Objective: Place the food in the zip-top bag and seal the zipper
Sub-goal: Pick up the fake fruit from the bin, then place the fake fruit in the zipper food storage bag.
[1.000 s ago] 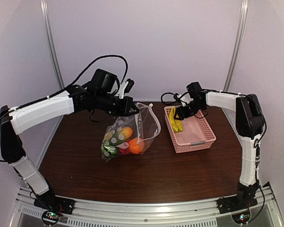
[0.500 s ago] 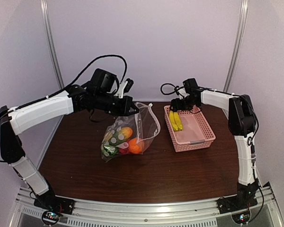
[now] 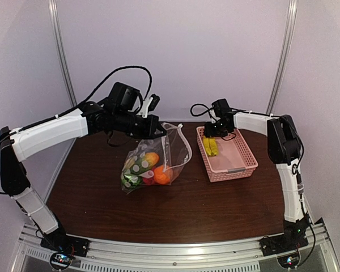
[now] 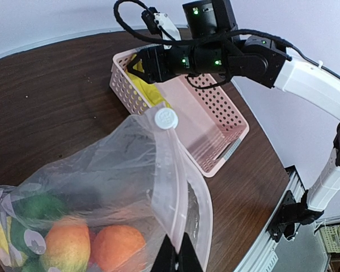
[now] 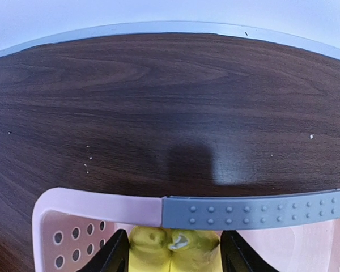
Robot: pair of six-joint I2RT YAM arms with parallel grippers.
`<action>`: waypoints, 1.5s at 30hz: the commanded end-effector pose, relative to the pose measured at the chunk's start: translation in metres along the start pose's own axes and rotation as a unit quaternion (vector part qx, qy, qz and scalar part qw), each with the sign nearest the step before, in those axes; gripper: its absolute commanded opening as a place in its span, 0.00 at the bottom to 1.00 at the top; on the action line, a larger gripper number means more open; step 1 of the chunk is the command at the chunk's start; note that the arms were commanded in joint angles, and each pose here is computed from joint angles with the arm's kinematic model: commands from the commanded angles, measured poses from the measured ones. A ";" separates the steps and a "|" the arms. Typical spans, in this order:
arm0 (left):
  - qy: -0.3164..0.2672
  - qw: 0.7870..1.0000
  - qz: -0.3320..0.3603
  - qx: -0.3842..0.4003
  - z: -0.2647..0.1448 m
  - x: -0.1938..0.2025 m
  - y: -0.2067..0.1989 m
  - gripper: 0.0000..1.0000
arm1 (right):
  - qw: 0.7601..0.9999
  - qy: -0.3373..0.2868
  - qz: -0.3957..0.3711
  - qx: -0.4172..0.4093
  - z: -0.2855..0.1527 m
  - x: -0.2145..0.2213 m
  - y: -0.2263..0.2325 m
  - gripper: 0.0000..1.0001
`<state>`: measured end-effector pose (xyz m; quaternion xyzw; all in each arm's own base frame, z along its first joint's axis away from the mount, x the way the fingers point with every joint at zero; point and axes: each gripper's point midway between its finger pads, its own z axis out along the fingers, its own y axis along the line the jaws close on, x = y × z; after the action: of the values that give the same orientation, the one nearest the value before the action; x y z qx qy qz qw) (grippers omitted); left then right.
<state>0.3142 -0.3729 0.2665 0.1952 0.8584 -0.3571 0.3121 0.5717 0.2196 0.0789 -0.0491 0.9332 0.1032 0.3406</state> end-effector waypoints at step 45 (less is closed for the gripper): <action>-0.035 0.997 -0.024 0.069 0.011 -0.032 -0.027 0.00 | 0.895 -0.208 -0.029 -0.393 -0.311 -0.072 0.115 0.11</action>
<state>0.3202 -0.3905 0.2650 0.1885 0.8505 -0.3874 0.3016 0.4390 0.2306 0.3720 -0.1614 0.7523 0.3555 0.5307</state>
